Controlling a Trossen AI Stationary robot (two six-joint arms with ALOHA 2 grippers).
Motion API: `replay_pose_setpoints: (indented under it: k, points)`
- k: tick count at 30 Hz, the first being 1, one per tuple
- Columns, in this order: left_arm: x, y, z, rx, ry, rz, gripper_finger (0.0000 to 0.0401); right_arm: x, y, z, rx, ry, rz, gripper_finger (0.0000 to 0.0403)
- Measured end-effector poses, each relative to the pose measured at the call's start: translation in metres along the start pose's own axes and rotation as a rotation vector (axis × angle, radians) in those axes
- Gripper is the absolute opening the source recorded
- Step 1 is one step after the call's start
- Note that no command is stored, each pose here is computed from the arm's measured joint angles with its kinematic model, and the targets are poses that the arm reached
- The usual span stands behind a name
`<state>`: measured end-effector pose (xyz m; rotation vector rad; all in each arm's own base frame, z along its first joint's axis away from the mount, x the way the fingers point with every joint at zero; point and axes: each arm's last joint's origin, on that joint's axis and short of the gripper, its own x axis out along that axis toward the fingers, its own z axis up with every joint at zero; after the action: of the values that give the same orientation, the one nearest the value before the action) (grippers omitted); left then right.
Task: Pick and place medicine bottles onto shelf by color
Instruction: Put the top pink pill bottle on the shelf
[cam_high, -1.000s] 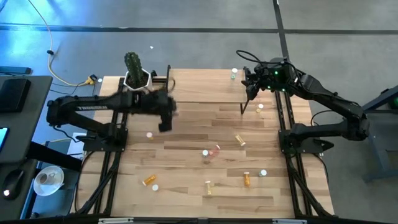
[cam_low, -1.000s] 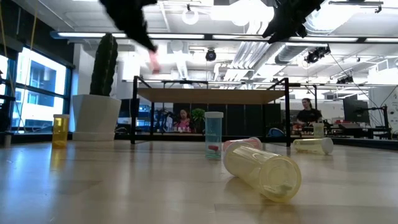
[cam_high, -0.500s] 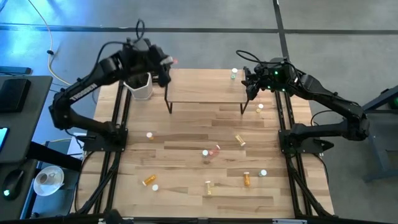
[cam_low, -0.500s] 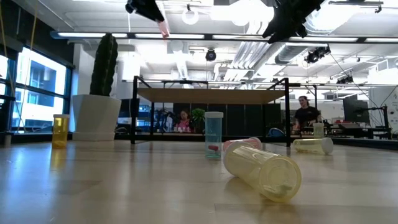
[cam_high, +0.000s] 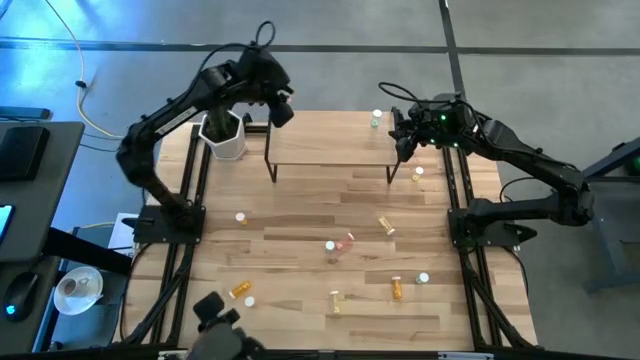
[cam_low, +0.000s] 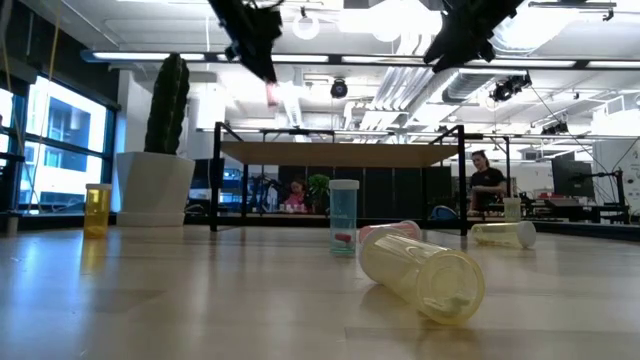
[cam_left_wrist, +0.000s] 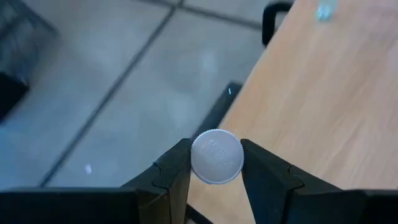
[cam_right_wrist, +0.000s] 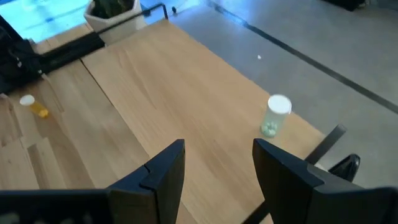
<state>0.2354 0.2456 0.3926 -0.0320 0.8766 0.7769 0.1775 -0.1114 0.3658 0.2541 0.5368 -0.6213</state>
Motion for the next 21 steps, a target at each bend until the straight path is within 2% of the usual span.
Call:
replay_pose_setpoints:
  k: [11,17,21]
  points:
    - [0.049,0.012,-0.002,-0.068,0.22,-0.028,0.0121,0.0,0.0,-0.003,-0.001,0.034,-0.004,0.018]
    - [0.069,0.013,-0.008,-0.091,0.265,-0.087,0.0121,0.0,0.0,-0.003,-0.001,0.035,-0.004,0.018]
    - [0.072,0.014,-0.008,-0.108,0.264,-0.12,0.0121,0.0,0.0,-0.003,0.001,0.035,-0.004,0.018]
